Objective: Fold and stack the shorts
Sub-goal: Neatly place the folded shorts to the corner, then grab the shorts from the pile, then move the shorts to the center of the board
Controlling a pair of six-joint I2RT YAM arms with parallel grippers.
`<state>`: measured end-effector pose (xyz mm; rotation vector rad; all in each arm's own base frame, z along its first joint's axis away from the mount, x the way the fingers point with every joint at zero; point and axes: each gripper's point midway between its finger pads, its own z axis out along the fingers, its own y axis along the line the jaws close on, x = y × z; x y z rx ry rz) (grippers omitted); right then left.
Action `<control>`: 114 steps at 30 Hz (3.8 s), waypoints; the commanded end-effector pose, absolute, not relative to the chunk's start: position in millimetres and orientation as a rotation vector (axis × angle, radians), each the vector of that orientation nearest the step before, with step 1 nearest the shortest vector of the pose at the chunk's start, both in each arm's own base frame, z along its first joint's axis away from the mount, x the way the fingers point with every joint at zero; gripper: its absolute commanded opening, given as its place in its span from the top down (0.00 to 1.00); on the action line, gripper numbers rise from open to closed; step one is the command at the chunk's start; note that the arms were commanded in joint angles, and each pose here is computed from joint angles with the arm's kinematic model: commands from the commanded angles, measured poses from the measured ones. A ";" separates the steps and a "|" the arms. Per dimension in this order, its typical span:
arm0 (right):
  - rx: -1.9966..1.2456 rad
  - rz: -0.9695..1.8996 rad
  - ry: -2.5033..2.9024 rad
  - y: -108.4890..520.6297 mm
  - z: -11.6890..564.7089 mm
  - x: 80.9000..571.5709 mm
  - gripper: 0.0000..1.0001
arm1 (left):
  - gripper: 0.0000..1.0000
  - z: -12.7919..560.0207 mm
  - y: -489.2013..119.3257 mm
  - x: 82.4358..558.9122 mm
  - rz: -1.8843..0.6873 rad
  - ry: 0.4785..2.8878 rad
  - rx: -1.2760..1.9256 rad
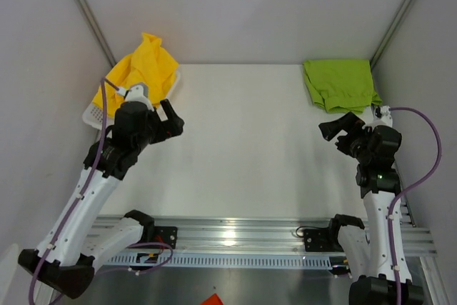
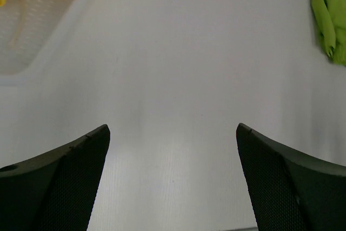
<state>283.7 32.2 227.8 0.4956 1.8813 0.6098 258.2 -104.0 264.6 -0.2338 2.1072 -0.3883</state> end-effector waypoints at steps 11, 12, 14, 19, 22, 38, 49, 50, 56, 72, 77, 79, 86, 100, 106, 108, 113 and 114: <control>0.367 0.664 1.912 53.2 223.4 282.3 0.01 | 0.02 272.1 13.9 380.2 -0.282 2.032 -0.740; 0.356 0.672 1.914 55.0 223.6 281.7 0.00 | 0.03 251.5 19.3 393.1 -0.252 2.079 -0.773; 0.351 0.679 1.918 56.1 221.8 282.0 0.01 | 0.03 254.7 33.2 412.0 -0.185 2.063 -0.812; 0.340 0.706 1.927 60.7 217.4 281.2 0.00 | 0.07 209.2 54.1 463.0 -0.037 2.196 -0.880; 0.332 0.712 1.926 62.4 216.3 279.4 0.00 | 0.07 194.7 64.8 491.4 0.022 2.212 -0.876; 0.343 0.723 1.945 63.0 204.6 286.9 0.01 | 0.74 81.8 71.9 532.8 0.052 2.412 -1.003; 0.333 0.746 1.958 72.2 201.9 286.9 0.01 | 1.00 302.6 96.2 515.8 0.075 1.949 -0.911; 0.328 0.748 1.955 73.7 203.2 286.6 0.00 | 1.00 337.1 92.7 515.4 0.030 1.884 -0.875; 0.314 0.753 1.963 84.2 202.7 284.7 0.01 | 1.00 501.3 33.0 462.0 -0.245 1.571 -0.574; 0.060 0.912 1.873 153.4 242.7 272.8 0.00 | 1.00 703.2 -90.3 230.1 -0.844 0.983 -0.043; -0.176 1.072 1.766 191.0 287.5 243.3 0.01 | 1.00 665.2 -101.7 226.9 -0.955 1.053 -0.066; -0.268 1.124 1.721 205.7 306.1 225.5 0.00 | 1.00 634.6 -105.2 233.2 -0.994 1.102 -0.100; -0.395 1.192 1.661 224.7 323.2 181.2 0.01 | 1.00 558.2 -144.2 238.2 -1.172 1.217 -0.100; -0.443 1.043 1.704 278.6 293.4 208.9 0.05 | 1.00 461.5 -210.3 258.8 -1.279 1.430 -0.085; -0.401 0.966 1.706 289.1 291.3 238.2 0.07 | 1.00 427.8 -218.0 263.6 -1.287 1.507 -0.084; -0.421 0.980 1.706 296.1 290.0 239.5 0.07 | 1.00 414.9 -221.6 263.7 -1.295 1.547 -0.084; -0.379 0.871 1.740 294.2 284.2 257.7 0.09 | 1.00 396.8 -228.7 259.5 -1.330 1.581 -0.074; -0.340 0.814 1.765 287.2 277.9 265.2 0.09 | 1.00 390.4 -229.9 258.4 -1.326 1.611 -0.068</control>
